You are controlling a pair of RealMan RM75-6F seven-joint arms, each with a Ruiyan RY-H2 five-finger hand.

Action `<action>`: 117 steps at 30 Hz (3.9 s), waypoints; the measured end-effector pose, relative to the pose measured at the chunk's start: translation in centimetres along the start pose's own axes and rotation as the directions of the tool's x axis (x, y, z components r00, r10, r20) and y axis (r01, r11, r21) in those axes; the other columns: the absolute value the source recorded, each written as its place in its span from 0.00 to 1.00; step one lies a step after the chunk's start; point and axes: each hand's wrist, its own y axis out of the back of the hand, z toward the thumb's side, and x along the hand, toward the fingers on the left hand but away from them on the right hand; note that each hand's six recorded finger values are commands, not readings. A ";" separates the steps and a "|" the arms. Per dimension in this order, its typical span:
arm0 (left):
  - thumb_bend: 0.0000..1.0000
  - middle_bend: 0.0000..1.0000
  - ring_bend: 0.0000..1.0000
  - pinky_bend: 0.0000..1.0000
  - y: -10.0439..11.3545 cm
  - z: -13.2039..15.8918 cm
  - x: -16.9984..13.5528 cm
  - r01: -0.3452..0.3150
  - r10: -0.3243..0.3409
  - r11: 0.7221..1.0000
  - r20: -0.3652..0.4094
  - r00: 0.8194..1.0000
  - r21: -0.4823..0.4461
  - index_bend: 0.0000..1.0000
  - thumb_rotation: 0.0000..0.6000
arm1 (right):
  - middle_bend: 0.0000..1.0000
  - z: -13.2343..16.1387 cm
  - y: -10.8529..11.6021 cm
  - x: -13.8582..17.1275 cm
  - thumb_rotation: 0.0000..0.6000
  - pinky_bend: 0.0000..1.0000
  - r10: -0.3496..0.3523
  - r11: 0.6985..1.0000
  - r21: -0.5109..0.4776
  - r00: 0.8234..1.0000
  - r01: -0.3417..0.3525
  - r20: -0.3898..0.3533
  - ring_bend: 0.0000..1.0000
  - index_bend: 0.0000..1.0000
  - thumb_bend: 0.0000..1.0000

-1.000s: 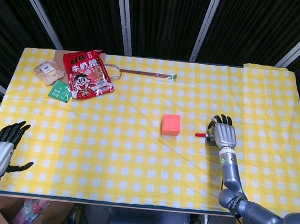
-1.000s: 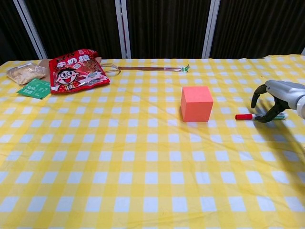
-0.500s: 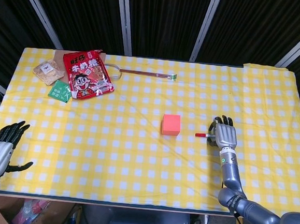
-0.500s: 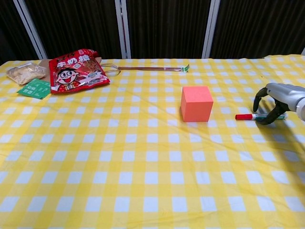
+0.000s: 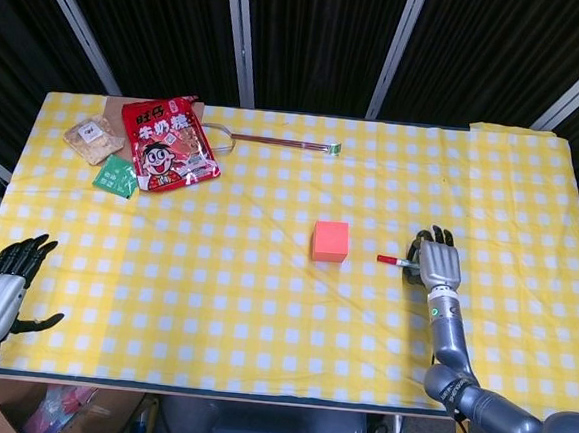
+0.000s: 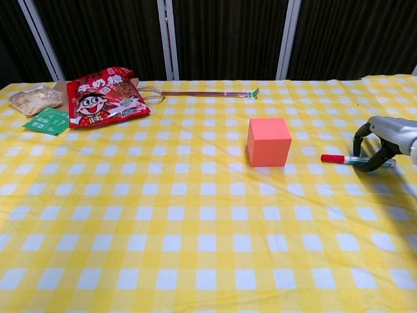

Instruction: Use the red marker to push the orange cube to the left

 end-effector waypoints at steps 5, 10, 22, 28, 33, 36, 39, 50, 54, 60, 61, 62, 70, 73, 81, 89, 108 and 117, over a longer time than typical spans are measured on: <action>0.00 0.00 0.00 0.00 0.0 0.0 0.0 -0.001 0.001 1.000 -0.002 1.000 -0.004 0.00 1.00 | 0.23 0.0 -0.4 0.1 1.00 0.00 0.007 1.000 -0.001 1.000 -0.007 0.000 0.02 0.64 0.48; 0.00 0.00 0.00 0.00 0.1 -0.1 0.0 -0.002 0.002 1.000 -0.002 1.000 -0.005 0.00 1.00 | 0.23 0.4 0.2 0.1 1.00 0.00 -0.009 1.000 -0.012 1.000 0.009 -0.016 0.02 0.64 0.48; 0.00 0.00 0.00 0.00 0.1 -0.1 -0.1 -0.002 0.002 1.000 -0.004 1.000 -0.005 0.00 1.00 | 0.24 0.8 3.7 0.1 1.00 0.00 -0.075 0.997 -0.034 0.993 0.073 -0.091 0.03 0.66 0.48; 0.00 0.00 0.00 0.00 0.1 -0.1 -0.1 -0.002 0.002 1.000 -0.003 1.000 -0.005 0.00 1.00 | 0.24 0.7 3.9 0.2 1.00 0.00 -0.066 0.998 -0.029 0.992 0.064 -0.108 0.03 0.66 0.48; 0.00 0.00 0.00 0.00 0.1 0.0 -0.1 -0.001 0.001 1.000 0.000 1.000 -0.005 0.00 1.00 | 0.24 1.4 3.5 0.2 1.00 0.00 -0.059 0.998 -0.026 0.991 0.056 -0.122 0.03 0.66 0.48; 0.00 0.00 0.00 0.00 0.0 0.1 -0.1 0.002 -0.002 1.000 0.002 1.000 -0.007 0.00 1.00 | 0.24 1.9 3.2 0.0 1.00 0.00 -0.058 0.998 -0.019 0.990 0.056 -0.128 0.03 0.66 0.48; 0.00 0.00 0.00 0.00 0.0 0.1 -0.2 0.007 -0.007 1.000 0.003 1.000 -0.013 0.00 1.00 | 0.24 2.5 3.1 -0.4 1.00 0.00 -0.058 0.998 -0.015 0.990 0.056 -0.131 0.03 0.66 0.48; 0.00 0.00 0.00 0.00 0.0 0.1 -0.2 0.028 -0.027 0.999 0.010 1.000 -0.033 0.00 1.00 | 0.24 5.9 2.0 -1.4 1.00 0.00 -0.048 0.999 0.013 0.986 0.051 -0.161 0.03 0.66 0.48; 0.00 0.00 0.00 0.00 0.0 0.0 -0.2 0.034 -0.033 0.999 0.010 0.999 -0.043 0.00 1.00 | 0.24 7.9 1.7 -1.3 1.00 0.00 -0.048 0.998 0.022 0.980 0.053 -0.196 0.03 0.66 0.48; 0.00 0.00 0.00 0.00 0.1 0.0 -0.2 0.038 -0.038 0.998 0.012 0.999 -0.048 0.00 1.00 | 0.24 10.4 1.5 -0.9 1.00 0.00 -0.050 0.998 0.021 0.971 0.056 -0.235 0.03 0.66 0.48; 0.00 0.00 0.00 0.00 0.1 0.0 -0.2 0.038 -0.038 0.998 0.012 0.999 -0.049 0.00 1.00 | 0.24 10.7 1.5 -0.9 1.00 0.00 -0.050 0.998 0.021 0.969 0.057 -0.241 0.03 0.66 0.48; 0.00 0.00 0.00 0.00 0.1 0.0 -0.2 0.039 -0.038 0.998 0.011 0.999 -0.050 0.00 1.00 | 0.24 11.1 1.4 -0.8 1.00 0.00 -0.051 0.998 0.022 0.968 0.058 -0.247 0.03 0.66 0.48; 0.00 0.00 0.00 0.00 0.1 0.0 -0.2 0.041 -0.040 0.998 0.011 0.999 -0.050 0.00 1.00 | 0.24 13.2 1.5 -0.1 1.00 0.00 -0.059 0.997 0.030 0.956 0.070 -0.287 0.03 0.66 0.48; 0.00 0.00 0.00 0.00 0.1 -0.1 -0.2 0.040 -0.040 0.998 0.011 0.999 -0.051 0.00 1.00 | 0.24 12.9 1.5 -0.1 1.00 0.00 -0.059 0.997 0.037 0.960 0.072 -0.275 0.03 0.66 0.48; 0.00 0.00 0.00 0.00 0.2 0.1 -0.3 0.042 -0.041 0.998 0.018 0.999 -0.053 0.00 1.00 | 0.24 10.8 1.5 -0.3 1.00 0.00 -0.059 0.994 0.073 0.976 0.076 -0.211 0.03 0.66 0.48; 0.00 0.00 0.00 0.00 0.1 0.1 -0.3 0.045 -0.044 0.997 0.020 0.999 -0.059 0.00 1.00 | 0.24 10.5 1.7 0.0 1.00 0.00 -0.067 0.991 0.100 0.982 0.086 -0.176 0.03 0.66 0.48; 0.00 0.00 0.00 0.00 0.2 0.2 -0.3 0.066 -0.064 0.994 0.026 0.998 -0.089 0.00 1.00 | 0.24 17.6 0.3 0.2 1.00 0.00 -0.056 0.990 0.116 0.969 0.086 -0.240 0.03 0.66 0.48; 0.00 0.00 0.00 0.00 0.3 0.1 -0.5 0.065 -0.063 0.994 0.030 0.998 -0.090 0.00 1.00 | 0.24 21.5 -0.2 1.3 1.00 0.00 -0.054 0.991 0.103 0.951 0.089 -0.305 0.03 0.66 0.48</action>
